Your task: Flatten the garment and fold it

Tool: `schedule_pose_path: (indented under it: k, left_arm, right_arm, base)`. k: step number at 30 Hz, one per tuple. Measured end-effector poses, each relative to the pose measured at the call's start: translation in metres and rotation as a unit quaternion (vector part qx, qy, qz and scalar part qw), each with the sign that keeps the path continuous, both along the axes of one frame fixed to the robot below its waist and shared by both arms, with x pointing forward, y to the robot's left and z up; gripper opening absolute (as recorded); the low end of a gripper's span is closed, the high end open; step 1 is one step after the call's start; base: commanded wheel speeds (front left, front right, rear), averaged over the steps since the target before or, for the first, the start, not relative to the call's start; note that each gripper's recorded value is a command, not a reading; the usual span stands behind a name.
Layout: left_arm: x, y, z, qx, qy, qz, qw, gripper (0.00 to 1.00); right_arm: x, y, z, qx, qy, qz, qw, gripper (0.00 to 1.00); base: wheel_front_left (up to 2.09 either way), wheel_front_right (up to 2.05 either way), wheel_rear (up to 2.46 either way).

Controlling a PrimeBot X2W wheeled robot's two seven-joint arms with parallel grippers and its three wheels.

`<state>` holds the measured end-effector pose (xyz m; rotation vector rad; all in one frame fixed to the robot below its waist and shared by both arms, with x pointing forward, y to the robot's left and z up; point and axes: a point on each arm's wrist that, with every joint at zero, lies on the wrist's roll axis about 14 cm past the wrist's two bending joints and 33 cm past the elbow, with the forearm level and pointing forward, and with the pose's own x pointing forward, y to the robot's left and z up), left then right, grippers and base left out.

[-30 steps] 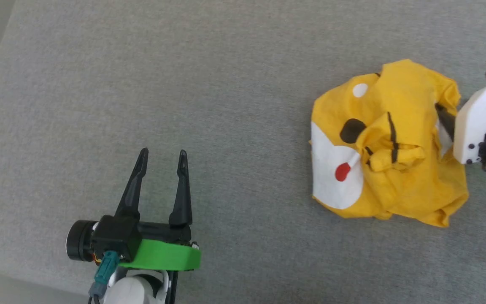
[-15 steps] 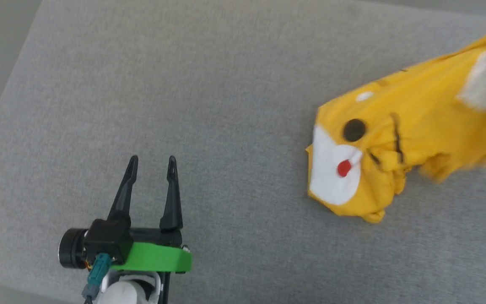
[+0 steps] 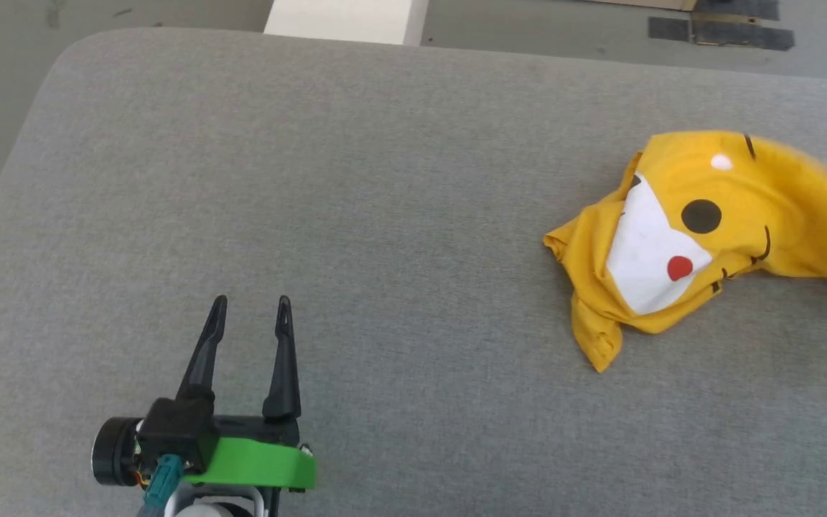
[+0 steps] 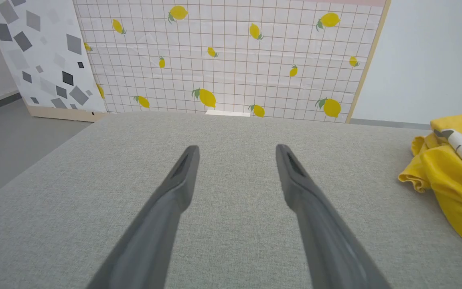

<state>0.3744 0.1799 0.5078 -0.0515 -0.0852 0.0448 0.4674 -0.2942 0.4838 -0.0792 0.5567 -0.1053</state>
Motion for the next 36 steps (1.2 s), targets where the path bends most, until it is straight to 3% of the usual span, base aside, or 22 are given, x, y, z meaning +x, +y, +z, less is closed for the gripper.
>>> schedule_pose_path:
  k: [4,8,9,10,16,22,28,36]
  left_arm:
    - [0.002,-0.006,-0.002,0.0,0.002,-0.011,1.0,1.0]
    - [0.003,-0.012,-0.004,-0.002,0.005,-0.023,1.0,1.0]
    - [0.003,-0.013,-0.004,-0.002,0.005,-0.024,1.0,1.0]
    - [0.003,-0.014,-0.004,-0.003,0.005,-0.027,1.0,1.0]
    - [-0.001,-0.018,0.0,-0.004,-0.001,-0.035,0.999,1.0]
    - [-0.001,-0.017,0.002,-0.004,-0.004,-0.032,0.999,1.0]
    - [0.002,-0.016,-0.006,-0.004,0.007,-0.031,0.999,1.0]
    - [0.016,-0.019,-0.021,-0.004,0.027,-0.036,0.999,1.0]
  right_arm:
    - [-0.068,-0.005,-0.062,0.031,0.101,-0.031,0.994,0.0]
    - [-0.112,-0.011,-0.091,0.04,0.152,-0.055,0.986,0.0]
    - [-0.116,-0.012,-0.092,0.041,0.152,-0.058,0.986,0.1]
    - [-0.116,-0.011,-0.091,0.039,0.147,-0.056,0.987,1.0]
    - [-0.081,-0.001,-0.042,0.047,0.033,-0.037,0.998,1.0]
    - [-0.023,0.039,0.028,0.058,-0.073,0.036,0.995,1.0]
    - [0.018,0.055,0.04,0.041,-0.074,0.062,0.995,1.0]
    - [0.047,0.045,-0.019,0.012,0.029,0.037,0.999,1.0]
  base:
    - [0.0,0.0,0.0]
    - [0.0,0.0,0.0]
    - [0.0,0.0,0.0]
    - [0.0,0.0,0.0]
    - [0.0,0.0,0.0]
    - [0.0,0.0,0.0]
    - [0.0,0.0,0.0]
    - [0.0,0.0,0.0]
